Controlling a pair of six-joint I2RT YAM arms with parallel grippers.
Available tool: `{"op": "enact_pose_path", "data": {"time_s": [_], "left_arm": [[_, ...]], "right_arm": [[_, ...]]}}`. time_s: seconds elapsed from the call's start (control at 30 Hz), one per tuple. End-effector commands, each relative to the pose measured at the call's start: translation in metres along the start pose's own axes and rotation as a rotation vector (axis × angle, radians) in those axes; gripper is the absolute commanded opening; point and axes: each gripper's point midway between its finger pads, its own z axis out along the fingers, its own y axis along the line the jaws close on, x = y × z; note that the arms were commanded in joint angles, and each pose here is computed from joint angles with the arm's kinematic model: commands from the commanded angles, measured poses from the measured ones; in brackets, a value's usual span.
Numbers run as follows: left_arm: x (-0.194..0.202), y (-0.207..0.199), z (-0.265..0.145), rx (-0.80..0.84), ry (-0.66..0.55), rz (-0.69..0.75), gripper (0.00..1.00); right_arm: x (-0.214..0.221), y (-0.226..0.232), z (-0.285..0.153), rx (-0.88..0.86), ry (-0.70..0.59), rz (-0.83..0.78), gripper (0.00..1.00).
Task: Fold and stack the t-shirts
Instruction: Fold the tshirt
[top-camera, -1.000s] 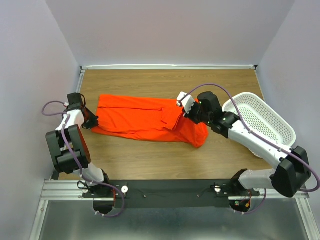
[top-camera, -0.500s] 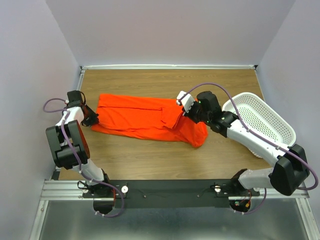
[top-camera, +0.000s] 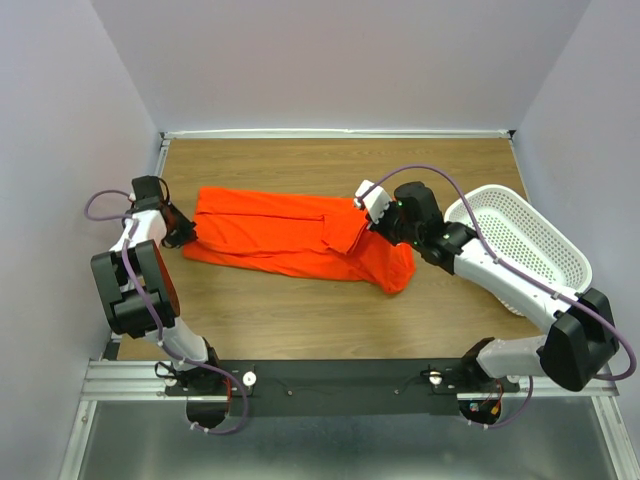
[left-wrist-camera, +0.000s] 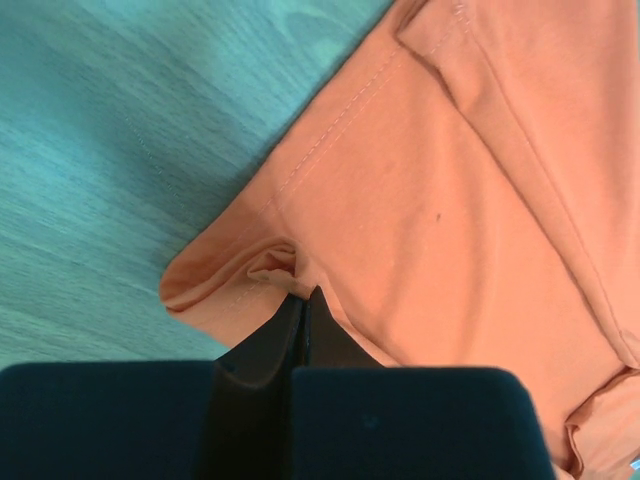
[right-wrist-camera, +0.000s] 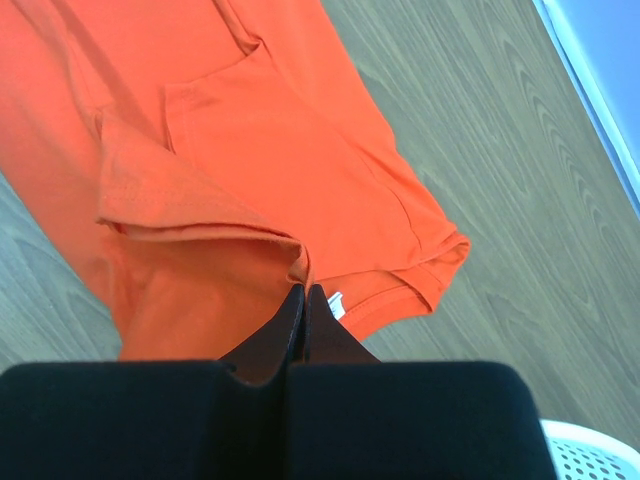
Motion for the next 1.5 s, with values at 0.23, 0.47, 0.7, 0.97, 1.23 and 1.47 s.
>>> {"op": "enact_pose_path", "data": {"time_s": [0.23,0.47,0.7,0.97,1.23,1.47], "left_arm": [[-0.013,-0.015,0.004,0.056,0.008,0.037,0.00],[-0.012,-0.016,0.009,0.053,0.020,0.046,0.00],[-0.014,-0.020,0.010,0.058,0.024,0.056,0.00],[-0.037,-0.038,-0.007,0.118,-0.043,0.118,0.09],[-0.056,-0.066,-0.043,0.247,-0.166,0.210,0.82],[-0.065,-0.069,-0.069,0.264,-0.282,0.244,0.83]], "right_arm": [[0.003,-0.011,-0.001,0.051,-0.002,0.025,0.01],[0.005,-0.011,-0.002,0.052,0.002,0.026,0.01],[0.005,-0.009,-0.001,0.046,0.002,0.025,0.01],[0.007,-0.005,0.001,0.028,0.005,0.026,0.01],[0.007,-0.003,0.003,0.014,0.002,0.027,0.01],[0.008,-0.004,0.003,0.025,0.008,0.026,0.00]]}}
